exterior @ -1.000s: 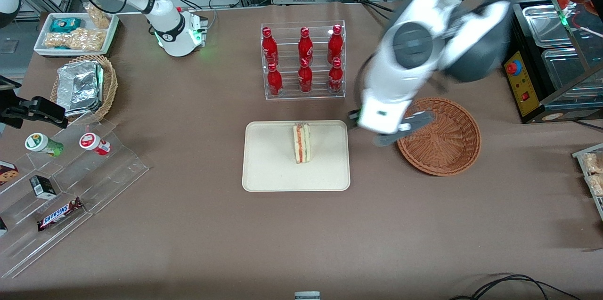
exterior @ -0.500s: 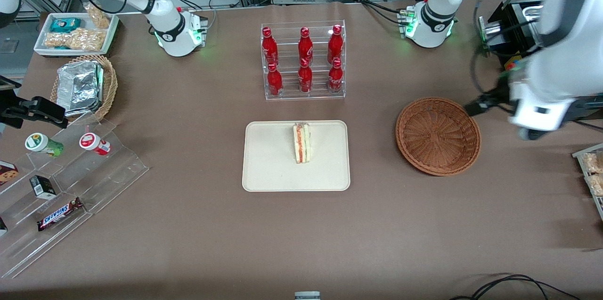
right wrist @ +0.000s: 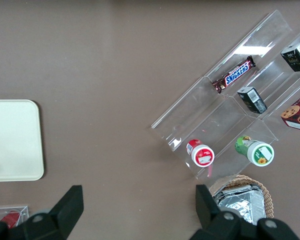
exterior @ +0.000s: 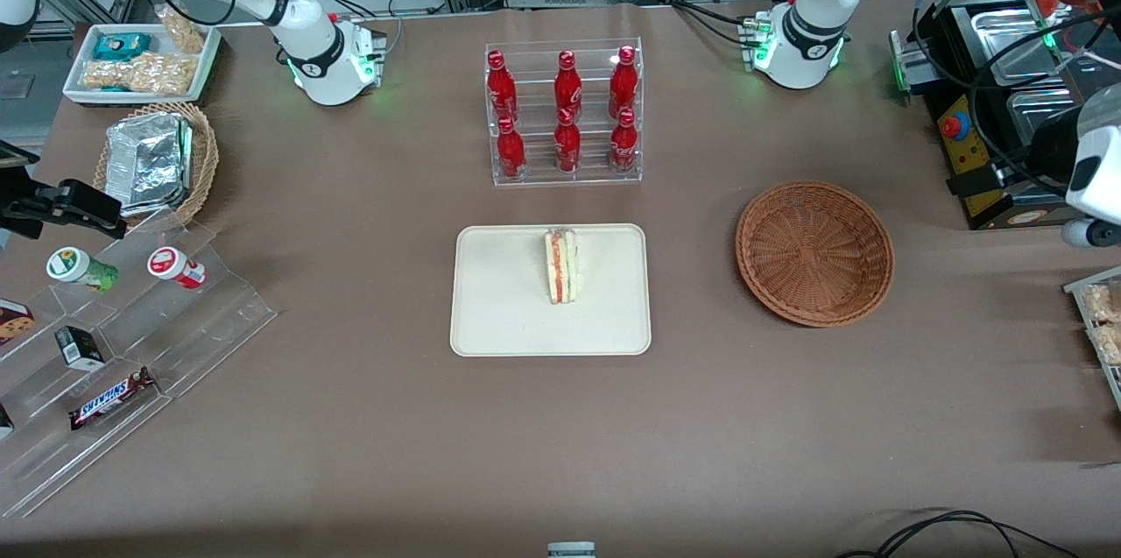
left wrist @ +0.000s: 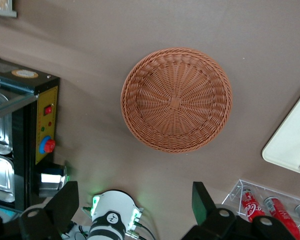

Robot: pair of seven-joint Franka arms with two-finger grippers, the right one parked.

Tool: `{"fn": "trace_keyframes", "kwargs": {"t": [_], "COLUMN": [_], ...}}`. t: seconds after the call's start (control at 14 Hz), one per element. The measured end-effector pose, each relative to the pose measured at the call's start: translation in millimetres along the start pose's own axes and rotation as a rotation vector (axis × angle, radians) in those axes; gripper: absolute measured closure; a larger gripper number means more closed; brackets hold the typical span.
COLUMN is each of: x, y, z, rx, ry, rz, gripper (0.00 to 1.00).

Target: Place sandwich from basket to tray

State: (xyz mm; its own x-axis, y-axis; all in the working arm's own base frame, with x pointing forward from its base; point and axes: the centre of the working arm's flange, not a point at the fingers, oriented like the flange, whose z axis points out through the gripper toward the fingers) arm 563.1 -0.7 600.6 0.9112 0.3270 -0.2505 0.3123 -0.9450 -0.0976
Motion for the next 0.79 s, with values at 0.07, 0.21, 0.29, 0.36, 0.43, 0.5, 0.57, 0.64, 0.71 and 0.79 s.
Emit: {"fn": "trace_keyframes", "kwargs": {"t": [0.07,0.21,0.29,0.36,0.43,0.5,0.57,0.64,0.71,0.79], "x": [-5.3,-19.2,-29.5,-40.9,-49.9,-55.9,-59.6,-60.8,-60.3,-59.2], "y": [0.6,2.0,1.5,0.6,-0.6,-1.9,-3.0,-3.5,-3.8,-5.3], "z": [-6.9,-25.0,-30.7,-33.5,-34.7,-36.3,-38.6,-39.9,-40.0,-39.7], "rx": [-0.004,-0.019,-0.018,-0.014,-0.009,-0.006,-0.005,-0.005,-0.004,-0.004], "ry": [0.020,0.090,0.112,0.124,0.131,0.136,0.143,0.147,0.150,0.151], "rz": [0.011,0.047,0.065,0.085,0.105,0.121,0.136,0.147,0.160,0.181], "gripper": [0.00,0.00,0.00,0.00,0.00,0.00,0.00,0.00,0.00,0.00]}}
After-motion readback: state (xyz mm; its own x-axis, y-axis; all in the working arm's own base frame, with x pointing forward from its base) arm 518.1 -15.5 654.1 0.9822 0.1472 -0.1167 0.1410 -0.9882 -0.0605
